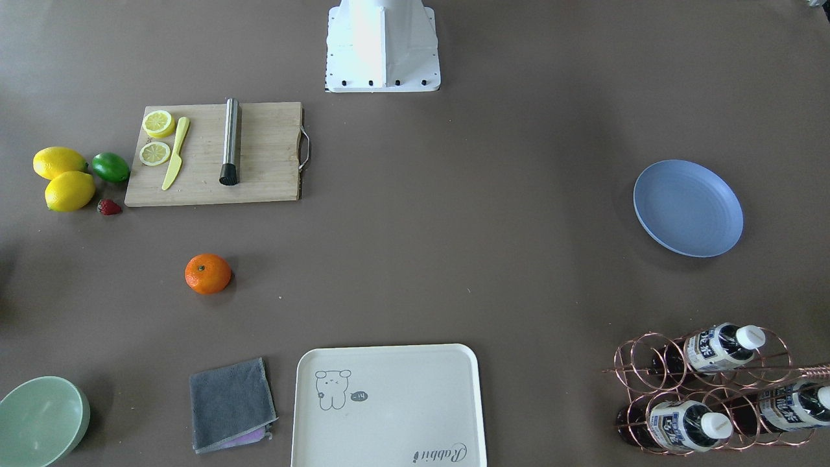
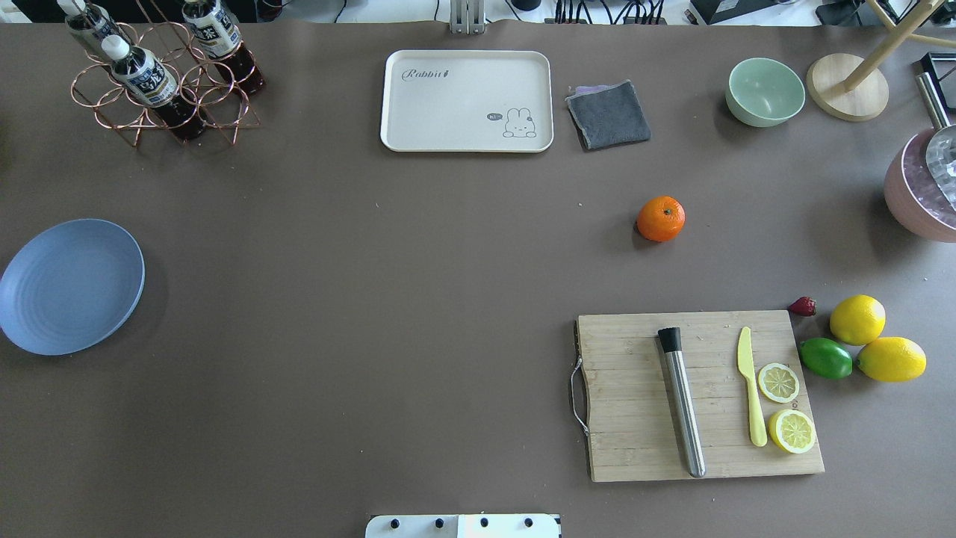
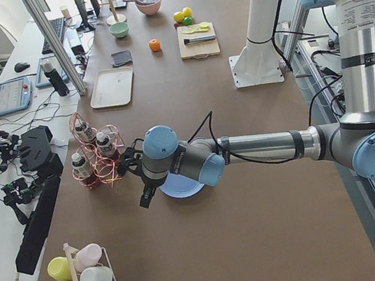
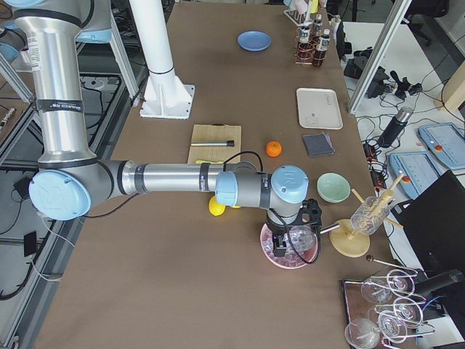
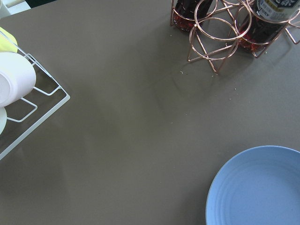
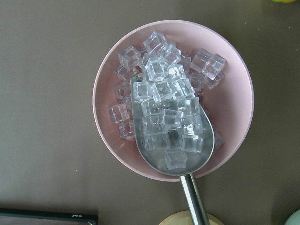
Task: Pick orange to plate
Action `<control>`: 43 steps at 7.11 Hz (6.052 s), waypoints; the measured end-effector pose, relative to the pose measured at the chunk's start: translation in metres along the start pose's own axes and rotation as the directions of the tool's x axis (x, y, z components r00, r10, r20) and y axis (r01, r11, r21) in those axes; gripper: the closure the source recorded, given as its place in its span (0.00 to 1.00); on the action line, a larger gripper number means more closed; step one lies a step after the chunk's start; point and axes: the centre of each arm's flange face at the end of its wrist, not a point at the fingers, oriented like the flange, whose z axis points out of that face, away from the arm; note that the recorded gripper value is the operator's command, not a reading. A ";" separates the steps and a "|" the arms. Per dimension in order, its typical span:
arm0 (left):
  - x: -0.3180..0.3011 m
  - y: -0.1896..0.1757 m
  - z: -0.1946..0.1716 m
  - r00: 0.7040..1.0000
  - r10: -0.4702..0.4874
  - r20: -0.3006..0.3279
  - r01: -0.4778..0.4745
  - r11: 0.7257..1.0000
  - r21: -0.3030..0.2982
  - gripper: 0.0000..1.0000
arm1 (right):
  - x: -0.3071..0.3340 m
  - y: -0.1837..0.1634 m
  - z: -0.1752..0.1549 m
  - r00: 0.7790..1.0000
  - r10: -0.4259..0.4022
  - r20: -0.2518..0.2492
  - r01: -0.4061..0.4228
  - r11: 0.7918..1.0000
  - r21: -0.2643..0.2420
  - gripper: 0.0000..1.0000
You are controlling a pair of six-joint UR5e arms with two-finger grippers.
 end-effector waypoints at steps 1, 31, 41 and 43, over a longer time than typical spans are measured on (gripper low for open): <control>0.001 0.003 0.000 1.000 0.011 -0.019 -0.011 1.000 0.011 0.02 | 0.000 0.000 0.000 1.000 0.000 0.001 0.000 1.000 0.000 0.00; 0.078 0.052 0.135 0.891 -0.324 -0.318 0.271 0.941 -0.202 1.00 | -0.202 -0.072 -0.021 0.999 0.004 0.042 -0.006 0.998 0.055 0.00; 0.469 -0.119 0.122 0.783 -0.553 -0.287 0.522 0.833 -0.181 1.00 | -0.404 -0.067 0.070 0.991 0.110 0.072 -0.118 0.987 0.112 0.00; 0.568 -0.096 0.151 0.802 -0.538 -0.260 0.516 0.843 -0.153 1.00 | -0.436 -0.049 0.100 0.991 0.125 0.055 -0.130 0.987 0.094 0.00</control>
